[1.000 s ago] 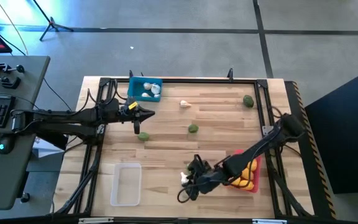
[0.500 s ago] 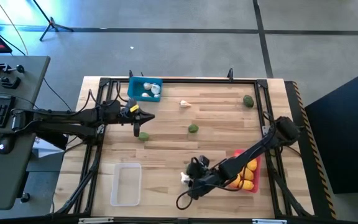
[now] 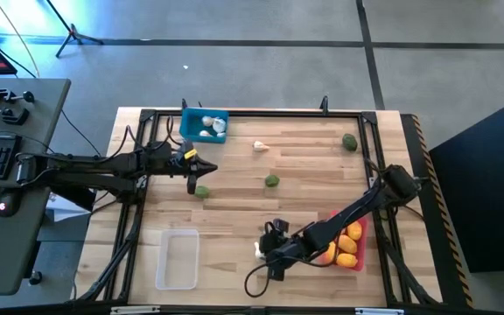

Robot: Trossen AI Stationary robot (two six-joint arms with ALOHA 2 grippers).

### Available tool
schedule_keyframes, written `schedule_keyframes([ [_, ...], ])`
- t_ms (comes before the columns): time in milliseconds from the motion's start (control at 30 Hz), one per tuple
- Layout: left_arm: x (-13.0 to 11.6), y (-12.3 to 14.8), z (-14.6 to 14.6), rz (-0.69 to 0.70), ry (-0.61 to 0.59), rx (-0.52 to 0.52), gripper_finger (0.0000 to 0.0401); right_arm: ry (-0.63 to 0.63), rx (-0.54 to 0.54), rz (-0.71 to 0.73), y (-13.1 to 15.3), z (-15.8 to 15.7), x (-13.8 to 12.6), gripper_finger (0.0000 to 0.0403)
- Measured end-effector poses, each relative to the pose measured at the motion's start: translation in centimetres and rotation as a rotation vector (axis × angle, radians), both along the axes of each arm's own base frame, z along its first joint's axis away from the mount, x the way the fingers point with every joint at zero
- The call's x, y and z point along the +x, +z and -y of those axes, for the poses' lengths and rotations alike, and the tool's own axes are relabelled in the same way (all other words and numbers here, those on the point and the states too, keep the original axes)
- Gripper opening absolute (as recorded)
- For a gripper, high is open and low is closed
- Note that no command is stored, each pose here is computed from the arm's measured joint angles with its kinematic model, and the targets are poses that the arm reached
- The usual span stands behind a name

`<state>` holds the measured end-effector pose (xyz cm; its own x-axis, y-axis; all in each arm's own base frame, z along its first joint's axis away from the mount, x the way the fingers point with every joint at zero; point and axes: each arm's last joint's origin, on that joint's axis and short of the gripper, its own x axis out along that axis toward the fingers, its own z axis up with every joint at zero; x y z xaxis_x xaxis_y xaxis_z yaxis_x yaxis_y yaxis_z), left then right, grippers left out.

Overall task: Sort produce into baskets
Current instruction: Put the garlic into the blue bin

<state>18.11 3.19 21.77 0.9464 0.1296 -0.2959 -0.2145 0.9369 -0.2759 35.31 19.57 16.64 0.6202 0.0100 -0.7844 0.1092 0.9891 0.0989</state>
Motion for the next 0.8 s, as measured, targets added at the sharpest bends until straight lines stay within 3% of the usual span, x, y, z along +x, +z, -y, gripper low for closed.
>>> schedule_keyframes([
  [533, -0.2, -0.5, 0.0, -0.052, 0.0, -0.008, 0.0, 0.046, -0.042, -0.018, -3.1, -0.3, 1.0, 0.0204],
  [800, -0.3, -0.4, 0.1, -0.056, -0.027, -0.018, 0.0, 0.006, 0.014, 0.004, -3.3, -0.5, 1.2, 0.0153],
])
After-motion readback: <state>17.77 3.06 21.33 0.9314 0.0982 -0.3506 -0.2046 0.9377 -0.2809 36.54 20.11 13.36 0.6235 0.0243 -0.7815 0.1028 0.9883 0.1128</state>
